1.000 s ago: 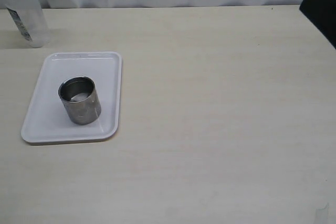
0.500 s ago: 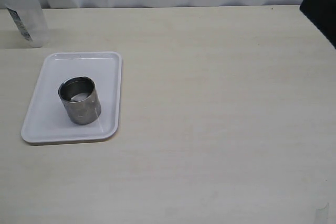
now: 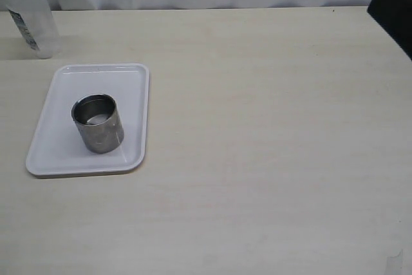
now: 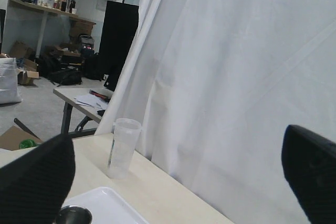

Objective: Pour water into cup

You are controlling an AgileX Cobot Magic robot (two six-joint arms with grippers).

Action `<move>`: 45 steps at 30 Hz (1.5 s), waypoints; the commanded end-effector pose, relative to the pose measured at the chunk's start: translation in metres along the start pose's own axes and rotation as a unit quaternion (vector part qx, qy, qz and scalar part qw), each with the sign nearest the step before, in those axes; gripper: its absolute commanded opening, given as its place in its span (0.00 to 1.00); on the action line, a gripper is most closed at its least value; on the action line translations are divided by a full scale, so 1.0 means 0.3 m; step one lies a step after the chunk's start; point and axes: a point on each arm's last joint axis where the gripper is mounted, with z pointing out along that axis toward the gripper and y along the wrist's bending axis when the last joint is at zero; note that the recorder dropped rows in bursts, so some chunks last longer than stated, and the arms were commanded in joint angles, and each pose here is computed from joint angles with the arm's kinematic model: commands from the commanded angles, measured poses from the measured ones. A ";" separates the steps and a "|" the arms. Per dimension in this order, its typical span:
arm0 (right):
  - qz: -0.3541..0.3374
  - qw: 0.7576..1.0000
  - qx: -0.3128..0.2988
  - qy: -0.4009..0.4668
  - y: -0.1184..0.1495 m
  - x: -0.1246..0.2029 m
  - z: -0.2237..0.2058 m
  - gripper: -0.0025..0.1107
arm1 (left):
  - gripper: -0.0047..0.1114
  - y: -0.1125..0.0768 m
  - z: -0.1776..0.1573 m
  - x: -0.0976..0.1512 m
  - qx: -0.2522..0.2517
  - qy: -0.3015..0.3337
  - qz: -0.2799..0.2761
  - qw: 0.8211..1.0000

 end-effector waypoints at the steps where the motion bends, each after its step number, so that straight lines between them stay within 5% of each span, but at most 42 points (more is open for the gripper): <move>1: 0.000 1.000 0.006 0.001 -0.003 0.002 -0.003 0.99 | 0.94 0.000 -0.001 0.016 0.002 0.024 0.006 1.000; 14: 0.001 1.000 0.006 0.001 -0.003 0.002 -0.003 0.99 | 0.94 0.000 0.015 0.086 0.002 0.012 0.006 1.000; 35: 0.000 1.000 0.006 0.001 -0.003 0.002 -0.003 0.99 | 0.94 0.004 0.006 0.152 0.005 0.121 0.079 0.990; 45: 0.000 1.000 0.006 0.001 -0.003 0.002 -0.003 0.99 | 0.94 0.004 0.006 0.152 0.003 0.122 0.060 0.991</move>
